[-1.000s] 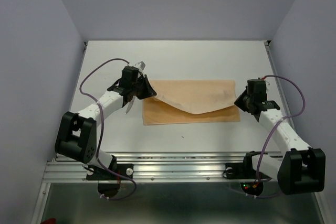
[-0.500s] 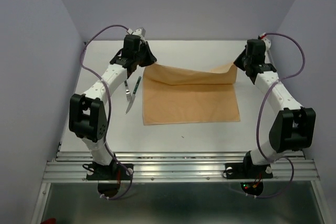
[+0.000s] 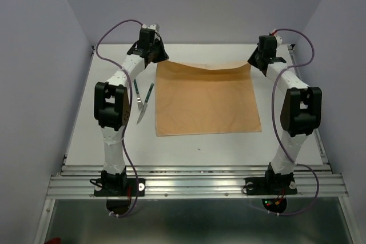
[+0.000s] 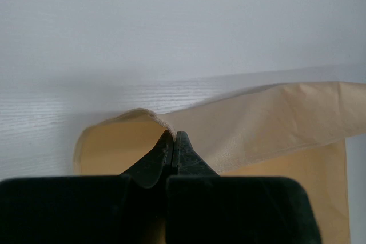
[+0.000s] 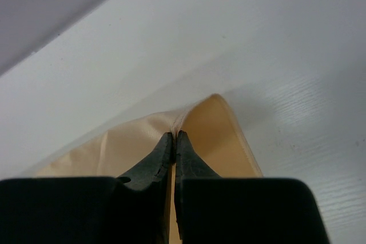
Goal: Fold the napkin into a case and place the utensils inside
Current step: Fold and flatten the napkin at the center of the board.
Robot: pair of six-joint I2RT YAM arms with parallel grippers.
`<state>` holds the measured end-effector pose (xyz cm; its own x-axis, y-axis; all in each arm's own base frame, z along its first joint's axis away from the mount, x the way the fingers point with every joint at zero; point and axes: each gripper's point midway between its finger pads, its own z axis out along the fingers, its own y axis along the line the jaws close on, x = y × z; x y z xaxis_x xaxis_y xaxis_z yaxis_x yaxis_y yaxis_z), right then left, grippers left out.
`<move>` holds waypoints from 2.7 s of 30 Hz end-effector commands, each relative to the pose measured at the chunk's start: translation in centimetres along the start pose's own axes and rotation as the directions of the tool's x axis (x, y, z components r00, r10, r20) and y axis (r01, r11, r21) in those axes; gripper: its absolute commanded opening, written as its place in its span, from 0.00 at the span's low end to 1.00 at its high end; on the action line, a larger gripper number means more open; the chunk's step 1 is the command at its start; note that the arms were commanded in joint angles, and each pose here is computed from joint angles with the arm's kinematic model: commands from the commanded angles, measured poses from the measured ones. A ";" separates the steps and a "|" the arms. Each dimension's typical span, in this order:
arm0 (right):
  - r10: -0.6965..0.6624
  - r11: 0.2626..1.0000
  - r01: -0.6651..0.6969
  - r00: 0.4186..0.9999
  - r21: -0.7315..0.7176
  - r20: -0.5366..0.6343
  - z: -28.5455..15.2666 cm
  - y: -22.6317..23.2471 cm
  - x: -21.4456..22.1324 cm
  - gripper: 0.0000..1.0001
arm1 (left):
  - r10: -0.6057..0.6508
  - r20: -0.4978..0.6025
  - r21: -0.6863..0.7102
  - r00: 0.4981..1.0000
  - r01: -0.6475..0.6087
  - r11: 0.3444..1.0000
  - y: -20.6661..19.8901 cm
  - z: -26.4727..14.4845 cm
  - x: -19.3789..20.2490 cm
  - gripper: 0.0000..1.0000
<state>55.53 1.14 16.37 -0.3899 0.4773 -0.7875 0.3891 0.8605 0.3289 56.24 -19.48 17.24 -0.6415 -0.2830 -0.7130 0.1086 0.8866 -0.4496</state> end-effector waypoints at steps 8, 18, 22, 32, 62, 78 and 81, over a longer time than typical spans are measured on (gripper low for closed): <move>0.043 0.998 -0.041 0.999 -0.055 0.033 -4.2 -1.2 -1.4 0.01 | 0.028 -0.021 0.013 0.999 -0.028 1.000 -1.5 -4.8 1.0 0.00; 0.047 0.999 -0.050 0.982 -0.009 -0.184 -10.2 -5.4 6.9 0.01 | 0.005 -0.150 0.050 0.989 0.002 0.999 -2.1 -9.8 9.8 0.00; 0.043 0.999 -0.044 0.969 0.004 -0.243 -12.0 -7.0 9.8 0.01 | -0.026 -0.165 0.069 0.986 0.037 0.997 -2.4 -11.3 12.0 0.00; 0.048 0.999 -0.039 0.956 0.037 -0.289 -14.9 -9.9 13.7 0.01 | -0.017 -0.160 0.062 0.987 0.027 0.998 -3.1 -13.1 14.4 0.00; 0.000 0.999 0.010 0.968 0.038 -0.251 -17.3 -10.4 12.0 0.01 | 0.027 -0.123 0.016 0.992 -0.026 1.000 -2.3 -16.9 15.5 0.00; 0.015 0.997 0.008 0.959 0.079 -0.282 -18.0 -12.2 14.4 0.01 | -0.017 -0.207 0.137 0.978 0.046 0.989 -3.2 -16.0 21.5 0.00; 0.016 0.997 0.005 0.962 0.080 -0.271 -18.3 -12.2 14.1 0.01 | -0.016 -0.203 0.138 0.979 0.044 0.989 -3.2 -16.1 21.4 0.00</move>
<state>29.64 1.29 9.29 -0.6402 0.5162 -0.5689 0.4462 0.8527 0.2716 29.24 -21.58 10.65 -0.8147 -0.1973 -0.5453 0.1433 0.8427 -0.5190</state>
